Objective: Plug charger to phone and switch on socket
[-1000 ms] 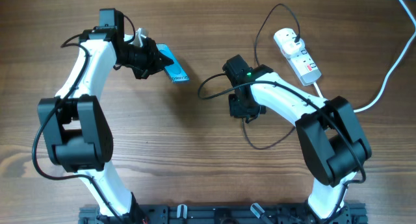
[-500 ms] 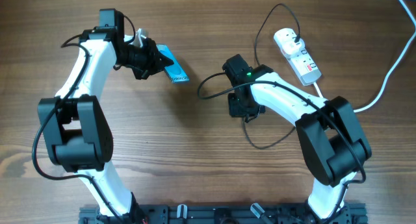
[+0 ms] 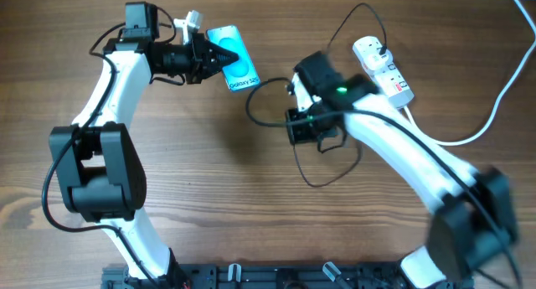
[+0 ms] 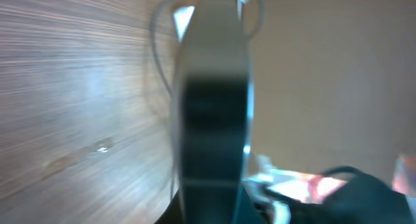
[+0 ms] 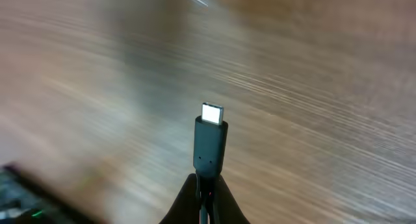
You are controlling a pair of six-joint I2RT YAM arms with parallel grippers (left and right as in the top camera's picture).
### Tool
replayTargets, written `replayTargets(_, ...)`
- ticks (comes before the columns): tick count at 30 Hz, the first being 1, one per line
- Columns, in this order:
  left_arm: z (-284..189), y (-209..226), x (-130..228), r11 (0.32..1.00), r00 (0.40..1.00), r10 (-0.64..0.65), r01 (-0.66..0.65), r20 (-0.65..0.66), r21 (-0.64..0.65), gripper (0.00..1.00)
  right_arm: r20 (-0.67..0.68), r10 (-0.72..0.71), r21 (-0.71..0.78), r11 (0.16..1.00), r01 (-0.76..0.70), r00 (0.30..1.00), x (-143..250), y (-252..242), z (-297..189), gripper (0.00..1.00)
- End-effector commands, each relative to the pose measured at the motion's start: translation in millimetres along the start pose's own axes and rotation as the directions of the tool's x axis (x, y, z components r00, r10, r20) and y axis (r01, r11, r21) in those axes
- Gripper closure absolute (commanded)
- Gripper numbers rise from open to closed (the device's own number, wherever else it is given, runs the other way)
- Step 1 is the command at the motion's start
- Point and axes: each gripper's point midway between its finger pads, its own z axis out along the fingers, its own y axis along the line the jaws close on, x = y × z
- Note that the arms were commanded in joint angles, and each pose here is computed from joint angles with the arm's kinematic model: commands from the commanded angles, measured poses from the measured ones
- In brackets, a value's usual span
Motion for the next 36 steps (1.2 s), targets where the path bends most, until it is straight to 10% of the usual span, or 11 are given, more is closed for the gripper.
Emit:
replayTargets(1,0.9,-38.3,8.4,0.987,0.994,0.107,-0.101,-0.037,0.126,0.96,0.127,-0.088,-0.102,0.99,0.102,0.988,-6.2,39.0,-50.7,0.96)
replayTargets(36,28.5,-80.4,36.8,0.913,0.943,0.313,-0.265,-0.114,0.311,0.96,0.305,-0.128,0.109,0.989,0.098,0.944,-25.8,54.9,-48.0,0.96)
